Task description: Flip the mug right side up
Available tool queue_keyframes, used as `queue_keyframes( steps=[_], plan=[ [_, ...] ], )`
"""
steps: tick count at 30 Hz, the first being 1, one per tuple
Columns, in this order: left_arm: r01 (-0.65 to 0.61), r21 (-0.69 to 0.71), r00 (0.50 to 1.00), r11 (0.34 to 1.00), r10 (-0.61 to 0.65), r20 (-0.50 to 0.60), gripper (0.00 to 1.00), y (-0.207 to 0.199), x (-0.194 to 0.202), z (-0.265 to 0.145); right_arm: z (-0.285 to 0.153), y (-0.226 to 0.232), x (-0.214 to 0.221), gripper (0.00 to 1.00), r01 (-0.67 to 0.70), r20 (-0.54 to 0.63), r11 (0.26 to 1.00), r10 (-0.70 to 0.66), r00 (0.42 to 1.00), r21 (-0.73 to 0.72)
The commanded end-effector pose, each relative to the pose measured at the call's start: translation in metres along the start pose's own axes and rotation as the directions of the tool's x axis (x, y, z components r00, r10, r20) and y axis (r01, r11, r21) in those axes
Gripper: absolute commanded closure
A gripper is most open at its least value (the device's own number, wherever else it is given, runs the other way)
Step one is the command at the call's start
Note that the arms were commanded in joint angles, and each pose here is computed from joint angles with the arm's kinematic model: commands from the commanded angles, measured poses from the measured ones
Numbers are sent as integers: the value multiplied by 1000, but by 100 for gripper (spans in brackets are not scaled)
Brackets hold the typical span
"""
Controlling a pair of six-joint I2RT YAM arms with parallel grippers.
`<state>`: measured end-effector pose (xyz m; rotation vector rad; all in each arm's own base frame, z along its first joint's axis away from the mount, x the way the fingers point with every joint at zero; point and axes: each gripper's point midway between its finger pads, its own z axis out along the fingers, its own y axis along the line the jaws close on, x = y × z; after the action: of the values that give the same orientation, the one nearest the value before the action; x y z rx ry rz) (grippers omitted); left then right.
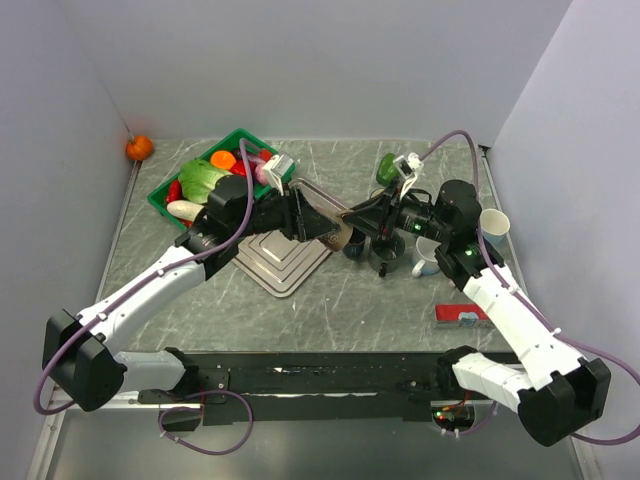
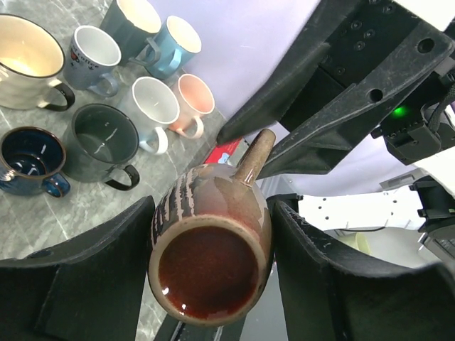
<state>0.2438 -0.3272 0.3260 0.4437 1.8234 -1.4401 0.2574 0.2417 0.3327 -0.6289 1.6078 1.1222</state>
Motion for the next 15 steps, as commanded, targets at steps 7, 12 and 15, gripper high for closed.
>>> queue_keyframes(
  steps=[7, 12, 15],
  plan=[
    [-69, 92, 994, 993, 61, 89, 86, -35, -23, -11, 4, 22, -28, 100, 124, 50, 990, -120, 991, -69],
    [-95, 35, 991, 995, 91, 97, 17, -27, -24, -14, 0, 16, -27, 100, 151, 3, 988, -151, 988, -12],
    [-107, -59, 985, 992, 114, 126, 4, -15, -30, -21, -5, 14, -25, 100, 171, -49, 985, -171, 984, 10]
  ],
)
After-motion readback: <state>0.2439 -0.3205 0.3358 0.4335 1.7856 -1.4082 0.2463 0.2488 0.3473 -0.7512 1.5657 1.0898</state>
